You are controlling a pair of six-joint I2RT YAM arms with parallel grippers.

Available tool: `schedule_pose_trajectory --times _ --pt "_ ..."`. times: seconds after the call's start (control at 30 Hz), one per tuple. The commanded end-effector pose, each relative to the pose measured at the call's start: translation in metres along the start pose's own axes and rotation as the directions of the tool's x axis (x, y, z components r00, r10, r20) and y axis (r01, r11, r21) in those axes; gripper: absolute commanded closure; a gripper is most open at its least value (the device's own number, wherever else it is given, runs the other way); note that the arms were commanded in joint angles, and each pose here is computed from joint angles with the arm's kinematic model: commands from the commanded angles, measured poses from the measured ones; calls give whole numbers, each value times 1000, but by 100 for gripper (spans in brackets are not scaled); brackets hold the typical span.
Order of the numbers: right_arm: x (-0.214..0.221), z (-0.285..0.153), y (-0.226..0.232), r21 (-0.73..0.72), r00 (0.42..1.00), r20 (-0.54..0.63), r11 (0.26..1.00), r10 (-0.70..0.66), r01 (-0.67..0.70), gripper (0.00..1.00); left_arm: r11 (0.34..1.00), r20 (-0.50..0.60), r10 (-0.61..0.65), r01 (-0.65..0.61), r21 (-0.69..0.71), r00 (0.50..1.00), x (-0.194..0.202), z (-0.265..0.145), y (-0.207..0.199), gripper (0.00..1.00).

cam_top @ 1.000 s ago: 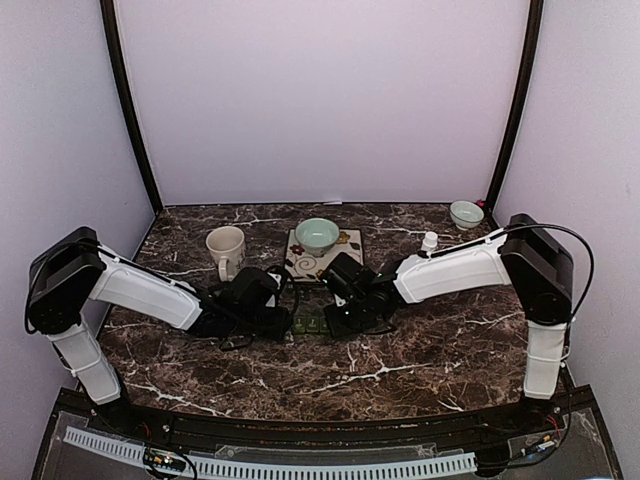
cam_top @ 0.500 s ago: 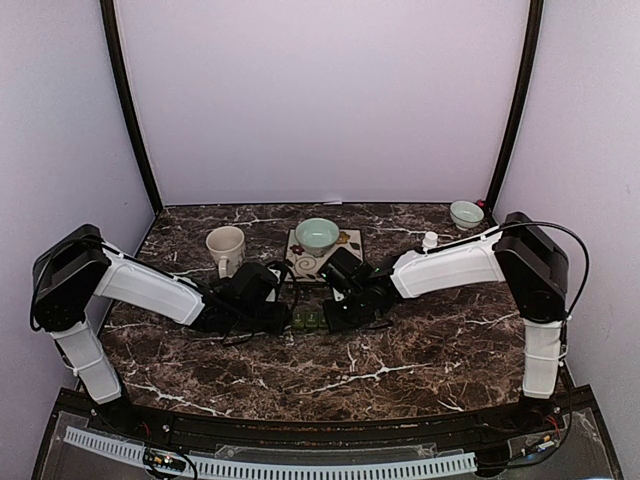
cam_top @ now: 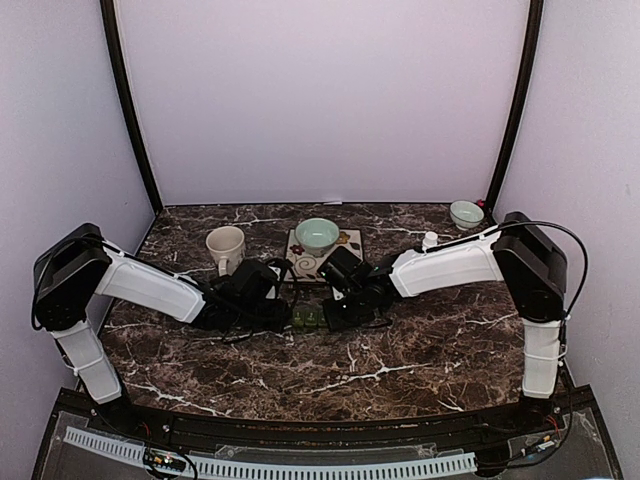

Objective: Sort the pills into containers
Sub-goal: Place the pill container at the center of the board.

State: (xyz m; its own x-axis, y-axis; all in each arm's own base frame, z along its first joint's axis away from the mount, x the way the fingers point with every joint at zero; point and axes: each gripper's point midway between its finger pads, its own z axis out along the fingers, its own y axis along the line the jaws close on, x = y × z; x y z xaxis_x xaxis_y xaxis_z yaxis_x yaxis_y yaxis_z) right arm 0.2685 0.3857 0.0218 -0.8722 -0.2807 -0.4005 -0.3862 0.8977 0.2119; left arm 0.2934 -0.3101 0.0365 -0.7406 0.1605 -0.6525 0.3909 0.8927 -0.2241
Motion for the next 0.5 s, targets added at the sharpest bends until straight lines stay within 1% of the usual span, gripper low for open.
schedule_pose_trajectory --times 0.0,0.17,0.47 --pt "-17 1 18 -62 999 49 998 -6 9 94 998 23 12 -14 68 1000 -13 -1 -18 77" --pt "-17 1 16 -59 999 49 998 -4 7 90 998 20 11 -12 65 1000 -11 -2 -17 77" --pt "-17 -1 15 -55 999 51 998 -5 7 87 998 25 8 -9 61 1000 -13 -4 -16 74"
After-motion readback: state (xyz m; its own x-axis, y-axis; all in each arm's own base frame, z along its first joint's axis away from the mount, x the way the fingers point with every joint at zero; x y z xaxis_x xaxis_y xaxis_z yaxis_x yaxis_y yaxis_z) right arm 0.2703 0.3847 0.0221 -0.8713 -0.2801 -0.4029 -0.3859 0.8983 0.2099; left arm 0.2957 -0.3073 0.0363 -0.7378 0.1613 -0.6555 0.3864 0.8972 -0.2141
